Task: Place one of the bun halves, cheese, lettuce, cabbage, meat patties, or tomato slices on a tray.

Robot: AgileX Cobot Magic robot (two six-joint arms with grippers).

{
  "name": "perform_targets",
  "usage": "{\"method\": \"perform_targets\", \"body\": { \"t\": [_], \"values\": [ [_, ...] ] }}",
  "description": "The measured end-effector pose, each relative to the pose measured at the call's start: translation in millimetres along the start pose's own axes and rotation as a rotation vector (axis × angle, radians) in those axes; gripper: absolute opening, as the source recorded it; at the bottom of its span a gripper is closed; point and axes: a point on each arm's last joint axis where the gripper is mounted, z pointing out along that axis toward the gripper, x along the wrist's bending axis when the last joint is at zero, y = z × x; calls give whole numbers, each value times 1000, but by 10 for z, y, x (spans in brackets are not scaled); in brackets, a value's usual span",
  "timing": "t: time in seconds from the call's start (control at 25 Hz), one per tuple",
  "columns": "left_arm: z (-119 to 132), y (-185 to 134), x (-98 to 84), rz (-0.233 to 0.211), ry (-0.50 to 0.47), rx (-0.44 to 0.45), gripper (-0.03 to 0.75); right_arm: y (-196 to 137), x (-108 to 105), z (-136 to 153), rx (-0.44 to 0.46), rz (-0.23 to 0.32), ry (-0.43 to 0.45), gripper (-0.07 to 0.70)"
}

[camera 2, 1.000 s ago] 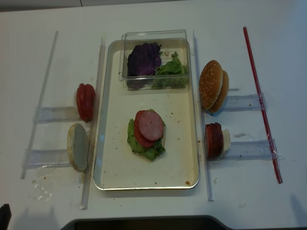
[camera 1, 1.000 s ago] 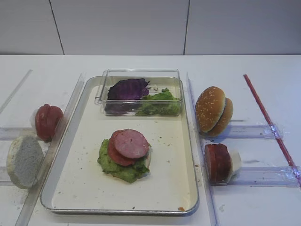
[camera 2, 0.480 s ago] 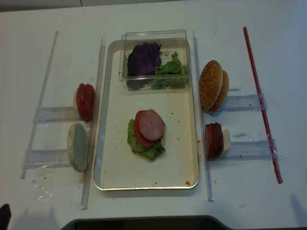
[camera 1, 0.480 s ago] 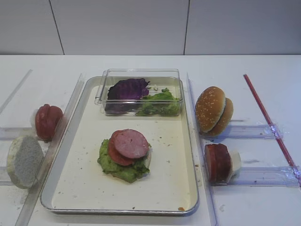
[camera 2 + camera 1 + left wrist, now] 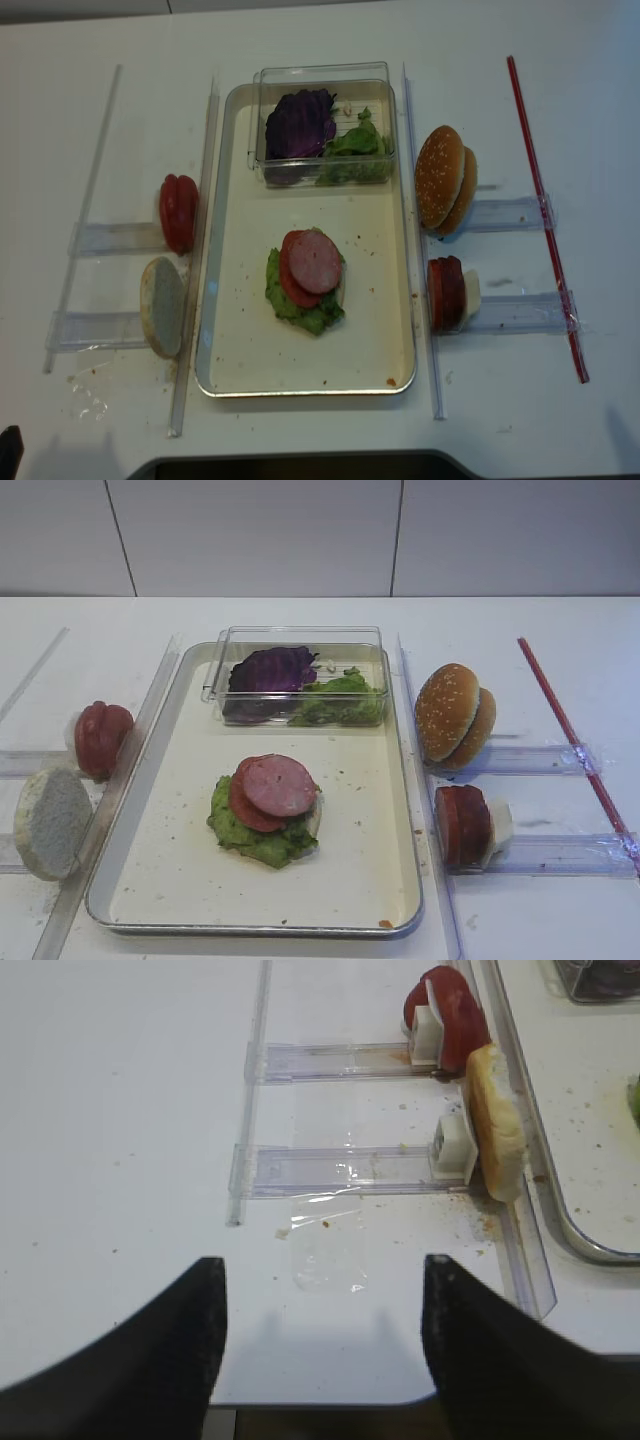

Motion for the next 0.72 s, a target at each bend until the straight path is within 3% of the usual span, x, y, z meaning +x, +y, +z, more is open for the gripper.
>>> {"method": "perform_targets", "body": {
  "t": [0.72],
  "values": [
    [0,0,0,0,0,0,412,0,0,0,0,0,0,486]
  ]
}}
